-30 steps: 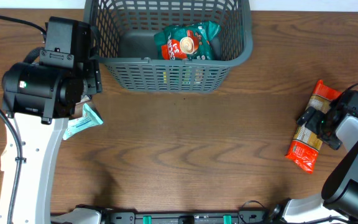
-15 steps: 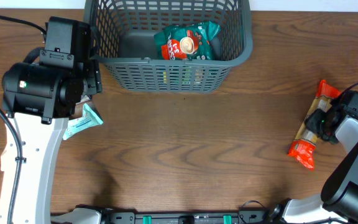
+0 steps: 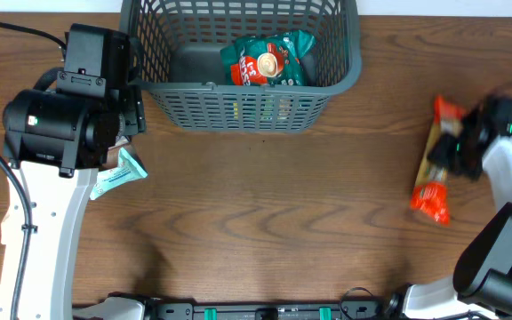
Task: Pack container
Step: 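Grasp the spaghetti pack with the right gripper and lift it, then carry the spaghetti pack over the basket and lower it inside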
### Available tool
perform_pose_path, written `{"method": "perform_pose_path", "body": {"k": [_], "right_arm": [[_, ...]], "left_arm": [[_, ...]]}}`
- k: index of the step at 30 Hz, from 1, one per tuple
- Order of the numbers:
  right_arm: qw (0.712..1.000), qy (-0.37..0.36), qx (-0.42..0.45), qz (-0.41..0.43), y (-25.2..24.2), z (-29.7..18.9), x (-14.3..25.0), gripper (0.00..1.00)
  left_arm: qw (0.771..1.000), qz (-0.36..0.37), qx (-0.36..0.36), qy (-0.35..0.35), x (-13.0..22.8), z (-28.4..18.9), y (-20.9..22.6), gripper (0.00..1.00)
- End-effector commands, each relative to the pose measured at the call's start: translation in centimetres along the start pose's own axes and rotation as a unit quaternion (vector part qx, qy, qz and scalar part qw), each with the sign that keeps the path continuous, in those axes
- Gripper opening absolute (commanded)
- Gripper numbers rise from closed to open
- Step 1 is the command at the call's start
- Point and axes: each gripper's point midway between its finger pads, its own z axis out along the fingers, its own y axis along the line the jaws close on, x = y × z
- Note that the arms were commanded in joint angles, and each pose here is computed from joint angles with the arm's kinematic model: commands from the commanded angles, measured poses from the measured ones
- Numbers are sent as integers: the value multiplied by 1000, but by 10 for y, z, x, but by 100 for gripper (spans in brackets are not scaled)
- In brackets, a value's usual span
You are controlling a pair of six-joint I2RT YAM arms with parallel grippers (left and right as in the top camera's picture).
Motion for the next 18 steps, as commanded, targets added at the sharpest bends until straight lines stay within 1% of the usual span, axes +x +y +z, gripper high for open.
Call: {"method": "perform_pose_path", "body": {"k": [1, 3, 6, 9, 11, 12, 13, 14, 16, 18], "right_arm": [[990, -114, -27, -81, 52, -86, -69, 1], [982, -134, -42, -126, 79, -125, -78, 1], [963, -175, -65, -195, 120, -186, -84, 1], [932, -220, -89, -274, 161, -247, -77, 1], [897, -250, -110, -349, 189, -281, -64, 1], [864, -272, -121, -406, 209, -301, -54, 1], [849, -283, -124, -428, 217, -309, -50, 1], [818, -305, -126, -471, 232, -323, -43, 1], [775, -341, -128, -516, 253, -341, -38, 1], [735, -383, -133, -544, 275, -357, -39, 1]], "left_arm": [[1000, -11, -3, -2, 0, -2, 3, 84], [1000, -11, -3, -2, 0, -2, 3, 84], [1000, -11, -3, -2, 0, -2, 3, 84], [1000, -11, -3, -2, 0, -2, 3, 84], [1000, -11, 0, -2, 0, -2, 2, 84], [1000, -11, 2, -1, 0, -2, 2, 84], [1000, -11, 2, -1, 0, -2, 2, 84], [1000, -11, 2, -1, 0, -2, 1, 84], [1000, -11, 4, -1, 0, -2, 1, 84], [1000, -11, 4, -1, 0, -2, 1, 84]]}}
